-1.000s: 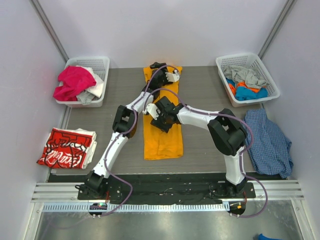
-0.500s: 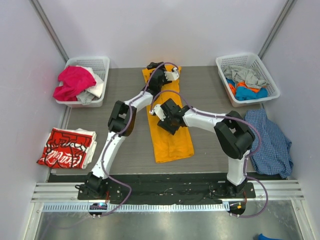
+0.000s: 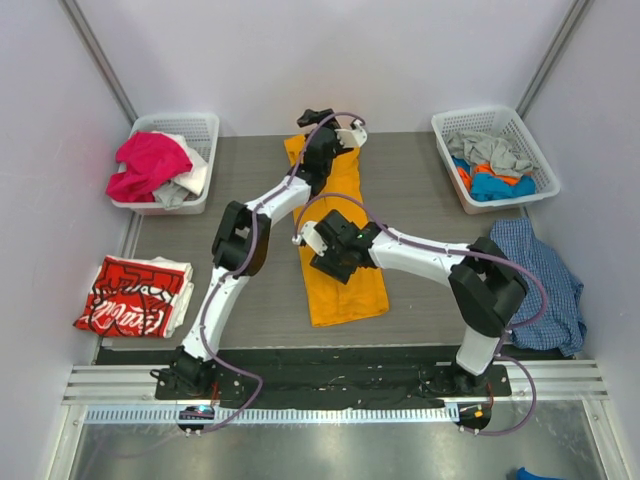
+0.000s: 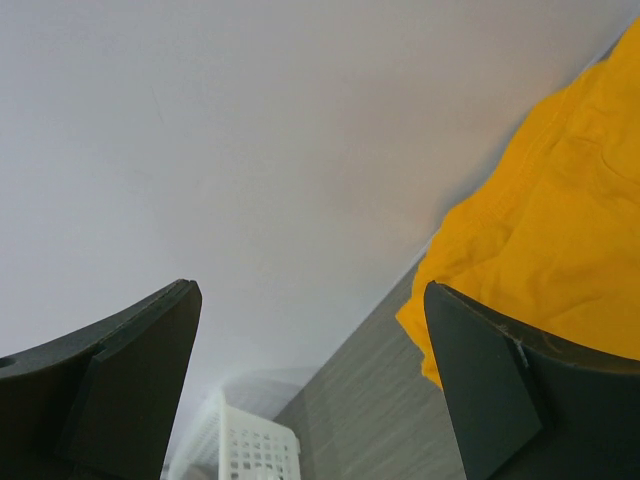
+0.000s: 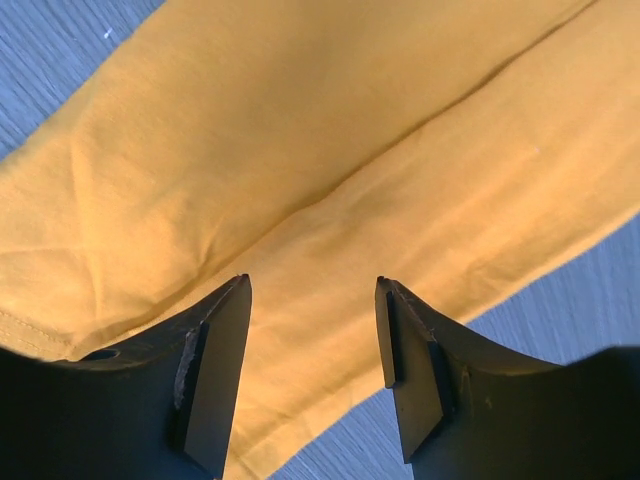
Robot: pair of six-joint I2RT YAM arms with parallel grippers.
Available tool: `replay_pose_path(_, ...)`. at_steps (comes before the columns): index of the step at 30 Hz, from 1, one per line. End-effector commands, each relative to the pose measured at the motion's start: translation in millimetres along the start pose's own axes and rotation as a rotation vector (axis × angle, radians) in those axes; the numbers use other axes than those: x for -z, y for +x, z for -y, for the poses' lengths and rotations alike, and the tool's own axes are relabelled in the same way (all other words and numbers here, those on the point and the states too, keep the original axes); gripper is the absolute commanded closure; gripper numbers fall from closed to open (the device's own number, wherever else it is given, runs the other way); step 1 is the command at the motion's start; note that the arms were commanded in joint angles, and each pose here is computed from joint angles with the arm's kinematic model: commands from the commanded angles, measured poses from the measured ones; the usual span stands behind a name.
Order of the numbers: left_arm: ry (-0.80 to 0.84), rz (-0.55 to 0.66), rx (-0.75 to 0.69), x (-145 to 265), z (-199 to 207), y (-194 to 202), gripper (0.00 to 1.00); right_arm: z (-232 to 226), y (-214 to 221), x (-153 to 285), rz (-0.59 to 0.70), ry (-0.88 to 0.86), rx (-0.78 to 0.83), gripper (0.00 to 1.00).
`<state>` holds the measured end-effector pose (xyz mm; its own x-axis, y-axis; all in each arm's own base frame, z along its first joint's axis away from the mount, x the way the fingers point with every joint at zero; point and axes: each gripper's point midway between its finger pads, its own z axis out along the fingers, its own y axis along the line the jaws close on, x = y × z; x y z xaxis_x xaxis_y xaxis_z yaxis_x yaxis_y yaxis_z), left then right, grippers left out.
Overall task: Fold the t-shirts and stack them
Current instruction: Rotate the tshirt 90 degrees
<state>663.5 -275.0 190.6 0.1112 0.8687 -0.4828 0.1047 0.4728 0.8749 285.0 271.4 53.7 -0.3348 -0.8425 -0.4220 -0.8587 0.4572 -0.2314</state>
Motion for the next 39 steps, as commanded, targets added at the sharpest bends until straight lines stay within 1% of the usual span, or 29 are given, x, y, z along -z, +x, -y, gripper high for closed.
replay_pose_path(1, -0.057, -0.031, 0.125, 29, -65, -16, 0.0, 24, -26, 36, 0.092, 0.101, 0.009, 0.37)
replay_pose_path(3, -0.034, -0.051, 0.173, 43, -73, -12, 0.0, 36, -26, 53, 0.115, 0.164, 0.023, 0.33)
replay_pose_path(4, 0.004, -0.078, 0.168, 58, -79, -8, 0.0, 35, -17, 54, 0.104, 0.171, 0.028, 0.29)
replay_pose_path(5, 0.037, -0.094, 0.166, 67, -77, -5, 0.0, 40, -17, 67, 0.132, 0.201, 0.023, 0.29)
replay_pose_path(6, 0.071, -0.116, 0.187, 76, -74, 0, 0.0, 40, -15, 72, 0.139, 0.206, 0.023, 0.28)
replay_pose_path(7, 0.152, -0.168, 0.16, 92, -53, 17, 0.0, 38, -3, 71, 0.12, 0.21, 0.024, 0.27)
replay_pose_path(8, 0.156, -0.15, 0.176, 109, -71, 10, 0.0, 39, 1, 76, 0.123, 0.221, 0.021, 0.26)
replay_pose_path(9, 0.191, -0.157, 0.17, 124, -69, 12, 0.0, 43, 5, 86, 0.14, 0.247, 0.015, 0.25)
replay_pose_path(10, 0.28, -0.208, 0.133, 144, -42, 30, 0.0, 40, 15, 87, 0.128, 0.249, 0.019, 0.23)
replay_pose_path(11, 0.291, -0.186, 0.139, 164, -55, 22, 0.01, 39, 20, 90, 0.125, 0.253, 0.02, 0.23)
replay_pose_path(12, 0.324, -0.197, 0.135, 178, -50, 25, 0.03, 41, 23, 98, 0.14, 0.265, 0.01, 0.22)
replay_pose_path(13, 0.424, -0.255, 0.099, 203, -24, 45, 0.05, 38, 31, 99, 0.129, 0.261, 0.008, 0.22)
replay_pose_path(14, 0.448, -0.225, 0.112, 223, -32, 35, 0.07, 34, 38, 100, 0.114, 0.247, 0.011, 0.22)
replay_pose_path(16, 0.567, -0.28, 0.116, 264, -4, 53, 0.1, 30, 47, 106, 0.123, 0.237, 0.003, 0.22)
replay_pose_path(17, 0.617, -0.273, 0.111, 281, 5, 50, 0.14, 27, 52, 106, 0.113, 0.231, 0.005, 0.23)
replay_pose_path(18, 0.662, -0.279, 0.104, 307, 11, 56, 0.16, 25, 61, 104, 0.094, 0.228, 0.01, 0.24)
replay_pose_path(20, 0.73, -0.263, 0.115, 335, 24, 50, 0.17, 25, 71, 108, 0.084, 0.241, 0.017, 0.25)
replay_pose_path(21, 0.8, -0.254, 0.123, 359, 30, 50, 0.18, 22, 81, 105, 0.067, 0.239, 0.023, 0.25)
replay_pose_path(22, 0.837, -0.248, 0.143, 371, 34, 47, 0.18, 22, 83, 110, 0.082, 0.247, 0.028, 0.26)
replay_pose_path(23, 0.932, -0.224, 0.161, 396, 42, 42, 0.18, 19, 92, 107, 0.069, 0.242, 0.031, 0.25)
replay_pose_path(24, 0.96, -0.22, 0.182, 405, 45, 40, 0.18, 18, 93, 112, 0.09, 0.239, 0.042, 0.25)
replay_pose_path(25, 0.987, -0.223, 0.221, 414, 47, 38, 0.18, 16, 98, 112, 0.081, 0.232, 0.052, 0.26)
replay_pose_path(26, 1.05, -0.22, 0.233, 430, 53, 40, 0.18, 13, 106, 110, 0.067, 0.229, 0.061, 0.26)
replay_pose_path(27, 1.107, -0.191, 0.262, 440, 58, 34, 0.18, 12, 111, 110, 0.054, 0.225, 0.072, 0.26)
replay_pose_path(29, 1.156, -0.198, 0.289, 454, 65, 36, 0.17, 7, 119, 109, 0.049, 0.206, 0.076, 0.27)
replay_pose_path(33, 1.305, -0.168, 0.381, 478, 77, 20, 0.13, -2, 127, 103, 0.025, 0.163, 0.087, 0.28)
replay_pose_path(34, 1.334, -0.168, 0.393, 481, 81, 17, 0.09, -6, 127, 100, 0.019, 0.137, 0.088, 0.29)
replay_pose_path(37, 1.38, -0.183, 0.403, 483, 95, 16, 0.03, -11, 127, 92, 0.012, 0.108, 0.097, 0.29)
replay_pose_path(39, 1.408, -0.199, 0.419, 485, 103, 17, 0.03, -15, 130, 86, -0.003, 0.088, 0.116, 0.3)
